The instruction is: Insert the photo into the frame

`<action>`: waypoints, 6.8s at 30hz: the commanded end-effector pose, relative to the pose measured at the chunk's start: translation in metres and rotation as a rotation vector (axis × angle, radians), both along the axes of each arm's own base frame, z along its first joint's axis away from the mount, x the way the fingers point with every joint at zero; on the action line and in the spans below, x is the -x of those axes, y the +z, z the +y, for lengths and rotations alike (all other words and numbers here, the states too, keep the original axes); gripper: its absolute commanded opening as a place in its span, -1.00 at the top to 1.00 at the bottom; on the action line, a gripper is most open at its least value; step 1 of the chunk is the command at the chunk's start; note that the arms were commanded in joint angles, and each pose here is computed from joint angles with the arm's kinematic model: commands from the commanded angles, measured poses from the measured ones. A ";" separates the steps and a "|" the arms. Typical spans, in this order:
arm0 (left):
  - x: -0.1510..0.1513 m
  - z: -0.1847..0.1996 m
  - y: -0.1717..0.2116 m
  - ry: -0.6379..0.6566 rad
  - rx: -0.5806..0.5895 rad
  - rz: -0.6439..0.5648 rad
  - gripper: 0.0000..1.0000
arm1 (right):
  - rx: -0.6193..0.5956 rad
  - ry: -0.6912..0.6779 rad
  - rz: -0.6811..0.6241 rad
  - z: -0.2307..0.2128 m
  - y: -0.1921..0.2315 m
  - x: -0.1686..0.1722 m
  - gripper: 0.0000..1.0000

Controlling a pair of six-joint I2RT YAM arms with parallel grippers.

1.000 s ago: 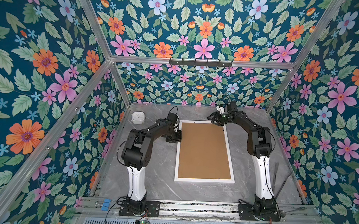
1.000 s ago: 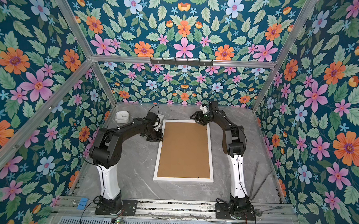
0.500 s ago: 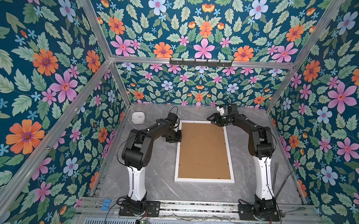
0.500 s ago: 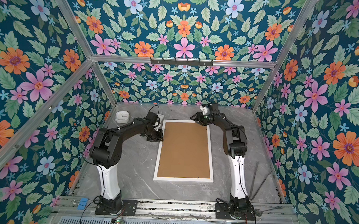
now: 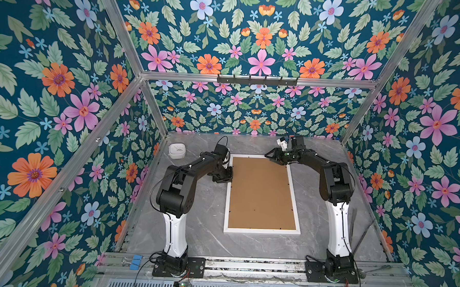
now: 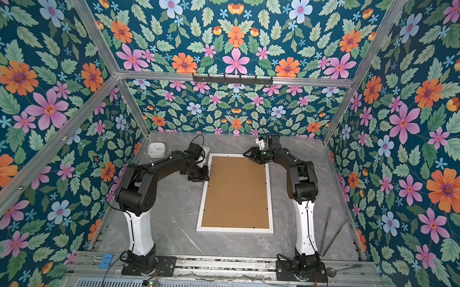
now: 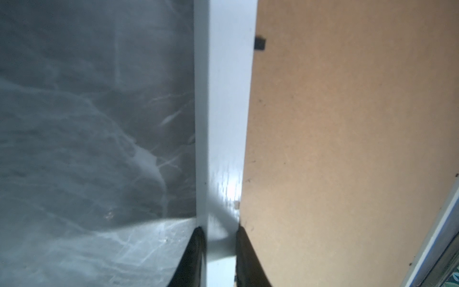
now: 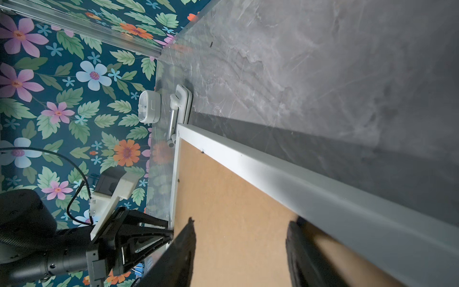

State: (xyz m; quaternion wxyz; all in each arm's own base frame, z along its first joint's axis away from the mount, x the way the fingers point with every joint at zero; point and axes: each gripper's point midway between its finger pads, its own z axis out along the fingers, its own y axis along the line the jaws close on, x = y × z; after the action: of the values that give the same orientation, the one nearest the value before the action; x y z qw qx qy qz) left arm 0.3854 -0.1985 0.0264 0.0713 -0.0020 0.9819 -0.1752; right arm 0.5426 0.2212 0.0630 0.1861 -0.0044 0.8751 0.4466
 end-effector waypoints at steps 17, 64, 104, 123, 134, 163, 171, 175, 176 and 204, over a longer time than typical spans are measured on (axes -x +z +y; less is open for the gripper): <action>0.017 0.001 -0.018 -0.007 -0.038 0.076 0.72 | -0.086 0.051 0.025 0.058 0.036 -0.018 -0.24; 0.020 0.001 -0.023 -0.001 -0.037 0.088 0.73 | -0.061 0.196 0.132 0.123 -0.017 0.016 -0.20; 0.017 0.000 -0.016 0.000 -0.035 0.086 0.73 | 0.100 0.202 0.020 0.111 0.042 0.039 -0.22; 0.021 0.004 -0.009 -0.002 -0.047 0.097 0.71 | 0.677 0.312 -0.185 0.066 0.058 0.271 -0.36; 0.025 0.005 -0.014 -0.011 -0.052 0.110 0.71 | 0.954 0.618 -0.403 0.077 0.026 0.360 -0.45; 0.027 0.004 -0.014 -0.016 -0.043 0.110 0.72 | 1.166 0.767 -0.492 0.087 -0.018 0.354 -0.35; 0.028 0.004 -0.014 -0.019 -0.046 0.111 0.72 | 1.215 0.777 -0.507 0.086 -0.028 0.349 -0.33; 0.028 0.004 -0.013 -0.021 -0.047 0.108 0.72 | 1.231 0.788 -0.510 0.085 -0.033 0.349 -0.31; 0.028 0.004 -0.013 -0.021 -0.047 0.109 0.72 | 1.234 0.792 -0.512 0.085 -0.035 0.349 -0.31; 0.027 -0.001 -0.006 -0.036 -0.023 0.108 0.70 | 1.117 0.765 -0.559 0.101 -0.017 0.354 -0.26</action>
State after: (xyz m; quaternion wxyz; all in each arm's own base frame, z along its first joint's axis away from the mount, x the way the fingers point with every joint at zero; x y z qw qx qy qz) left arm 0.3851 -0.2030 0.0342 0.0721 0.0103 0.9817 -0.1758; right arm 0.2039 0.3256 0.0476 0.2371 -0.5139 0.8206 -0.0791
